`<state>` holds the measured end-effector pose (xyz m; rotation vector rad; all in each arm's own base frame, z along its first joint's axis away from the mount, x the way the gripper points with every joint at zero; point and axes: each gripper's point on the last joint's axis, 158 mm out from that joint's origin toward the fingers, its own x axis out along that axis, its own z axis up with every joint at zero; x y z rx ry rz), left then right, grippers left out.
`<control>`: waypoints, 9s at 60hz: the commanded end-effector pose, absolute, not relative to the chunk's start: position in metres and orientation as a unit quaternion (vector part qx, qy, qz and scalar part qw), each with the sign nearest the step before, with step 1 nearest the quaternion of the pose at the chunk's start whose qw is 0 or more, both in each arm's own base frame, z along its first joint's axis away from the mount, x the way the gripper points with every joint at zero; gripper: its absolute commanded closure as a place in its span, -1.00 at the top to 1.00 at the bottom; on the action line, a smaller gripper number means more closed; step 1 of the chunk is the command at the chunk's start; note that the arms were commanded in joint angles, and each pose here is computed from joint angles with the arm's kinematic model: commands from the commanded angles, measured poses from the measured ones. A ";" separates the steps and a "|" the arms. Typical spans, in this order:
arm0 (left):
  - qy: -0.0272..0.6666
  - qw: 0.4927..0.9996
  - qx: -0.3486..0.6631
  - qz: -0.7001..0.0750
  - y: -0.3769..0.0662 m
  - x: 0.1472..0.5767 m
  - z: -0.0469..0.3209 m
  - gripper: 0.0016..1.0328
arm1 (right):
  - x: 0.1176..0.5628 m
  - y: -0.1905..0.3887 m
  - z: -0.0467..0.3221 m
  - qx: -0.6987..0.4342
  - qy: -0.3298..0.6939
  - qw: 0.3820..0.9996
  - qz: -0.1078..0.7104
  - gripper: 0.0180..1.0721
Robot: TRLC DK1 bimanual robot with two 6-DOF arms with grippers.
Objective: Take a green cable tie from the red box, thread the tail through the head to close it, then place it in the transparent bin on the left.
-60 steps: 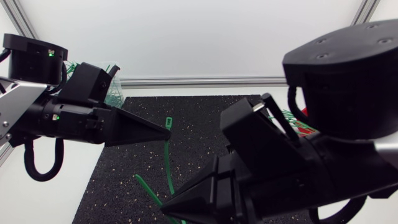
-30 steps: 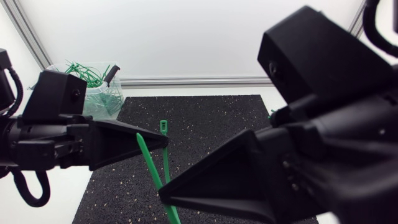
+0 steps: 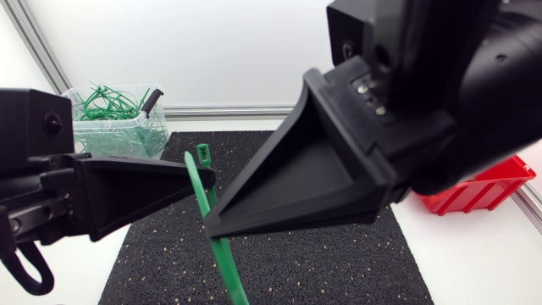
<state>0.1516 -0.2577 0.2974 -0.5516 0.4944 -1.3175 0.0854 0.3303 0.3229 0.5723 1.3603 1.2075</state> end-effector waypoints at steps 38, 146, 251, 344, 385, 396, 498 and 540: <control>0.170 0.748 -0.264 -0.585 -0.264 0.152 0.298 -0.93 | 0.100 0.324 0.346 0.324 0.648 0.528 0.444 -0.90; 0.119 0.770 -0.250 -0.575 -0.282 0.162 0.315 -0.93 | 0.116 0.313 0.324 0.376 0.663 0.512 0.396 -0.90; 0.106 0.791 -0.227 -0.558 -0.284 0.170 0.306 -0.93 | 0.117 0.313 0.314 0.377 0.654 0.518 0.401 -0.90; 0.119 0.789 -0.217 -0.563 -0.288 0.166 0.291 -0.93 | 0.122 0.311 0.323 0.383 0.632 0.534 0.410 -0.90; 0.118 0.793 -0.214 -0.558 -0.289 0.172 0.289 -0.93 | 0.120 0.310 0.320 0.382 0.632 0.535 0.410 -0.90; 0.118 0.794 -0.214 -0.556 -0.288 0.173 0.289 -0.93 | 0.120 0.309 0.318 0.383 0.632 0.534 0.410 -0.90; 0.069 0.809 -0.165 -0.559 -0.293 0.153 0.293 -0.93 | 0.139 0.308 0.324 0.407 0.627 0.538 0.390 -0.90; 0.053 0.813 -0.151 -0.560 -0.295 0.140 0.295 -0.93 | 0.152 0.307 0.303 0.400 0.638 0.549 0.363 -0.88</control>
